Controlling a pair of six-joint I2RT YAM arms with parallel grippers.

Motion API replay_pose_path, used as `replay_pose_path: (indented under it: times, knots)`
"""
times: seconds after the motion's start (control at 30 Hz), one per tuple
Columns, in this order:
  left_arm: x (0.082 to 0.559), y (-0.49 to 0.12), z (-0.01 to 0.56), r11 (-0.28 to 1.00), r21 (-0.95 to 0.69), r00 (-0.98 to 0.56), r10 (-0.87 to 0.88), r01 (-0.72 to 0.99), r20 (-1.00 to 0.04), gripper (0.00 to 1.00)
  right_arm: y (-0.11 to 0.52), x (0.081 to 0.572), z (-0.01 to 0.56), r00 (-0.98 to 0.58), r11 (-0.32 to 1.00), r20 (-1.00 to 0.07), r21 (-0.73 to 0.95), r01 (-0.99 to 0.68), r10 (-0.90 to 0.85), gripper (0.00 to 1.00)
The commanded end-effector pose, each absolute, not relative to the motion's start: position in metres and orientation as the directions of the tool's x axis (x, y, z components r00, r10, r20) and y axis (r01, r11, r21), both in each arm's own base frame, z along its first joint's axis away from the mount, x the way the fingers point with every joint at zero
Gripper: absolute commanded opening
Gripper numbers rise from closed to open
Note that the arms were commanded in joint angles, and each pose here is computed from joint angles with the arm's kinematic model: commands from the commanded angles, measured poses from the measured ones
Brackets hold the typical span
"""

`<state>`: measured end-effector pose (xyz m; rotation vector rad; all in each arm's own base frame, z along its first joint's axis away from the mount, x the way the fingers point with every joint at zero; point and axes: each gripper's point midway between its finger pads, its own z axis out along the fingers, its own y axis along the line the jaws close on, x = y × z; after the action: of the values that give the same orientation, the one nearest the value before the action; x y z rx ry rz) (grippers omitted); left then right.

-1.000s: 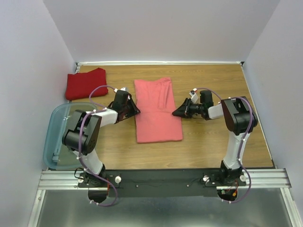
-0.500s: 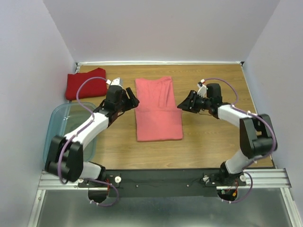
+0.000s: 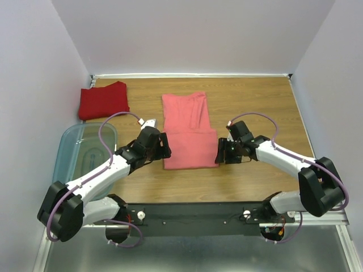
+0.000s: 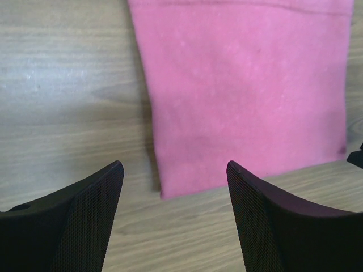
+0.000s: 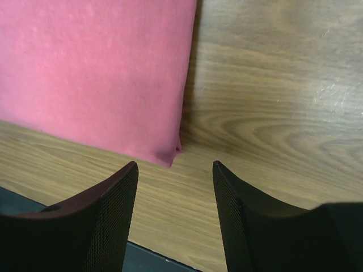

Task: Fold and stack the t-shirts
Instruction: Fold the tshirt

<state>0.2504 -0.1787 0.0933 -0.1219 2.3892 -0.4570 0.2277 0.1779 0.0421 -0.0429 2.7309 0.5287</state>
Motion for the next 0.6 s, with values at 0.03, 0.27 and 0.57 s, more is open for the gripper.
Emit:
replay_pose_path:
  times: [0.03,0.27,0.57]
  knots:
    - [0.245,-0.175,0.093,0.944,-0.330,-0.753,-0.209,0.012,-0.624,0.81,0.174,0.219,0.034,-0.942,0.958,-0.335,0.280,-0.068,0.031,0.62]
    - [0.240,-0.179,0.084,0.954,-0.300,-0.775,-0.172,0.024,-0.608,0.82,0.187,0.223,0.029,-0.940,0.961,-0.340,0.266,-0.078,0.018,0.59]
    - [0.235,-0.184,0.080,0.956,-0.292,-0.785,-0.150,0.041,-0.601,0.81,0.180,0.215,0.003,-0.952,0.983,-0.307,0.168,-0.071,-0.016,0.54]
